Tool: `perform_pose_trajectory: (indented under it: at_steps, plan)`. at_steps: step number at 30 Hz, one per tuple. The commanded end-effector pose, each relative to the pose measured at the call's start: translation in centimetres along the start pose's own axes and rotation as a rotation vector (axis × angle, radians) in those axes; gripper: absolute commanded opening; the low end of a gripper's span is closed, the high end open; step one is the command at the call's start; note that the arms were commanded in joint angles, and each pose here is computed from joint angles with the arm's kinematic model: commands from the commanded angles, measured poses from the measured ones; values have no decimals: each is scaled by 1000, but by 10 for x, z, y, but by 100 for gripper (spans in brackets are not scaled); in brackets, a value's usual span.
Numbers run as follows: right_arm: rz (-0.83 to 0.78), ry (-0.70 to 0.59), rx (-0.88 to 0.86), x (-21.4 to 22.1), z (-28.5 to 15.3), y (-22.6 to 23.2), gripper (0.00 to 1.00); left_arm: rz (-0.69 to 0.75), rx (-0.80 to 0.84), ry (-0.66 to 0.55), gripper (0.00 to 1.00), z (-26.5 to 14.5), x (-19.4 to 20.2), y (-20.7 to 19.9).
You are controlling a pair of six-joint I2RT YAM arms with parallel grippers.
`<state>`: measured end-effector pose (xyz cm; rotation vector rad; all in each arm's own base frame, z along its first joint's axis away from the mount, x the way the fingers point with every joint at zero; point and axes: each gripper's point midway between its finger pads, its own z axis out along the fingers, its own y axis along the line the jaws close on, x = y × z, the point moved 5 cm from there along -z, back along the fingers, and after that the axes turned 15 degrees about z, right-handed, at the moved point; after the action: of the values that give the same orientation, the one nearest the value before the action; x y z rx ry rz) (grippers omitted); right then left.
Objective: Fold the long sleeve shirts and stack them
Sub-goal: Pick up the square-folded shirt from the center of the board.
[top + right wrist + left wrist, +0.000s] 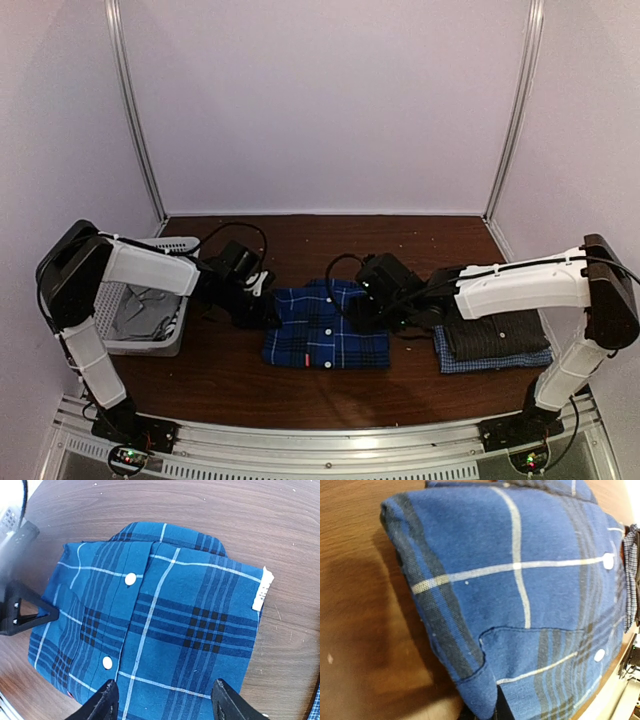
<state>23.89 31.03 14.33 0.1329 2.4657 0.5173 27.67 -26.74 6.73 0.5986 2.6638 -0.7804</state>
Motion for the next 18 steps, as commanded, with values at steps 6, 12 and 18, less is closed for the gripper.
perform_pose_trajectory:
  at_steps: [6, 12, 18]
  plan:
    - [14, 28, -46, 2, 14, 15, 60, 52, -124, -32, 0, -53, 5, 0]
    - [19, 56, -46, 11, 29, 20, 48, 51, -177, -43, 0, -84, 16, 12]
    - [4, 86, -52, 18, 46, 32, 39, 81, -192, -65, 0, -106, 15, 11]
